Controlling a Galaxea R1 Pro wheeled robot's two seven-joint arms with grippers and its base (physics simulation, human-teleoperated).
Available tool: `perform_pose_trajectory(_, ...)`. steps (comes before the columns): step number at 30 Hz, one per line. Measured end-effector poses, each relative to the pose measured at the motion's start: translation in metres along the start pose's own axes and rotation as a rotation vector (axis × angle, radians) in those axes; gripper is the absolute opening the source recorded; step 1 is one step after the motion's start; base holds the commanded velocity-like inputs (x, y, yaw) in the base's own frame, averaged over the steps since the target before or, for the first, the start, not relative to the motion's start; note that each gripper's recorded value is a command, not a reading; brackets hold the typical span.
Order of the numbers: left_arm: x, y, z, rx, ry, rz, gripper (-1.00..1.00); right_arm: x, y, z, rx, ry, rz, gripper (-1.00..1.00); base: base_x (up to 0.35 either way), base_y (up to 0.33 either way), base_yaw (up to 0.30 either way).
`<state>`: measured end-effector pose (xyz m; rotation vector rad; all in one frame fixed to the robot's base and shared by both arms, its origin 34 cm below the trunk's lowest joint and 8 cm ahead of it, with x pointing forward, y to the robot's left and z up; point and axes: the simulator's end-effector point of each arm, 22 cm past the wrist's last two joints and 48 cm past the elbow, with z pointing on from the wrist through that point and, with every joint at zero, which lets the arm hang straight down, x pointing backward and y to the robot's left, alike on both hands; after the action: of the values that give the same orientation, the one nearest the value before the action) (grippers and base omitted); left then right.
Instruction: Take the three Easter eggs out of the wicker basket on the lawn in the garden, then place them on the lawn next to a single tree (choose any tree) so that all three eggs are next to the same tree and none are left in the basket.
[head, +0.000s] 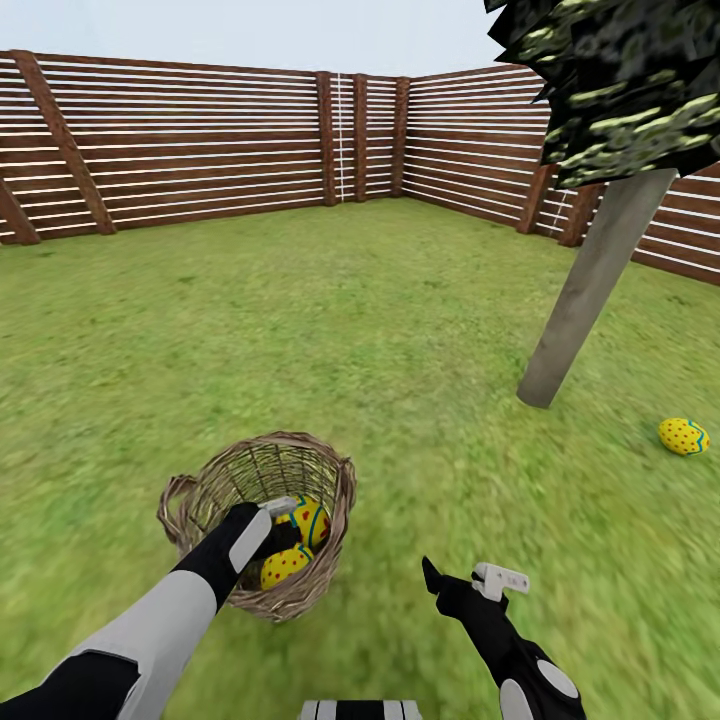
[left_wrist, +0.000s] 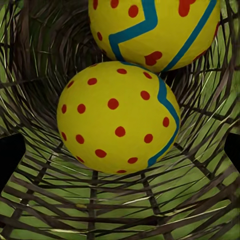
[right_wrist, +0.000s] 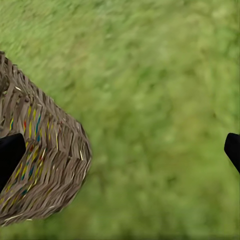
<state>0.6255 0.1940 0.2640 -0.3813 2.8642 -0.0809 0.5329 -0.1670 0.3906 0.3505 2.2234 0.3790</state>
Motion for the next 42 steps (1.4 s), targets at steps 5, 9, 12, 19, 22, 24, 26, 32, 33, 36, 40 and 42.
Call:
perform_pose_trajectory(5, -0.0013, -0.0007, -0.0007, 0.002, -0.003, 0.000, 1.00, 0.0001, 0.0001, -0.0002, 0.000, 0.000, -0.001, 1.00, 0.000, 0.000, 0.000)
perform_pose_trajectory(9, -0.0011, -0.0009, -0.0009, 0.003, -0.002, -0.001, 1.00, 0.0003, 0.0001, -0.0001, 0.000, 0.000, -0.001, 1.00, 0.053, 0.029, 0.000)
perform_pose_trajectory(12, -0.0011, -0.0010, -0.0010, 0.004, -0.001, -0.001, 1.00, 0.0000, 0.0002, -0.0001, 0.000, 0.000, -0.001, 1.00, 0.124, 0.090, 0.000)
perform_pose_trajectory(19, -0.0013, -0.0011, -0.0009, 0.004, -0.002, -0.002, 1.00, 0.0004, 0.0000, -0.0001, 0.000, 0.001, -0.001, 1.00, 0.031, 0.025, 0.000)
perform_pose_trajectory(22, -0.0013, -0.0011, -0.0009, 0.004, -0.002, -0.002, 1.00, 0.0004, 0.0001, 0.0001, 0.000, 0.000, -0.001, 1.00, 0.005, 0.074, 0.000)
perform_pose_trajectory(24, -0.0012, -0.0011, -0.0009, 0.004, -0.001, -0.002, 1.00, 0.0003, 0.0002, 0.0001, 0.000, 0.000, -0.002, 1.00, 0.002, 0.089, 0.000)
perform_pose_trajectory(26, -0.0013, -0.0011, -0.0009, 0.004, -0.002, -0.002, 1.00, 0.0003, 0.0002, 0.0001, 0.000, 0.000, -0.002, 1.00, 0.001, 0.053, 0.000)
perform_pose_trajectory(32, -0.0014, -0.0011, -0.0008, 0.004, -0.003, -0.001, 1.00, 0.0002, 0.0003, 0.0001, 0.000, 0.000, -0.001, 1.00, 0.000, 0.030, 0.000)
perform_pose_trajectory(33, -0.0013, -0.0011, -0.0008, 0.004, -0.003, -0.001, 1.00, 0.0004, 0.0003, 0.0001, 0.000, 0.001, -0.001, 1.00, 0.000, 0.129, 0.000)
perform_pose_trajectory(36, -0.0010, -0.0010, -0.0007, 0.003, -0.002, -0.001, 1.00, 0.0002, 0.0000, 0.0001, 0.000, 0.000, -0.001, 1.00, 0.000, 0.118, 0.000)
perform_pose_trajectory(40, -0.0012, -0.0009, -0.0007, 0.003, -0.003, -0.001, 1.00, 0.0005, 0.0000, 0.0000, 0.000, 0.001, 0.000, 1.00, 0.000, 0.059, 0.000)
perform_pose_trajectory(42, -0.0010, -0.0011, -0.0007, 0.003, -0.002, -0.001, 1.00, 0.0005, -0.0001, 0.0001, 0.000, 0.001, 0.000, 1.00, 0.000, 0.140, 0.000)
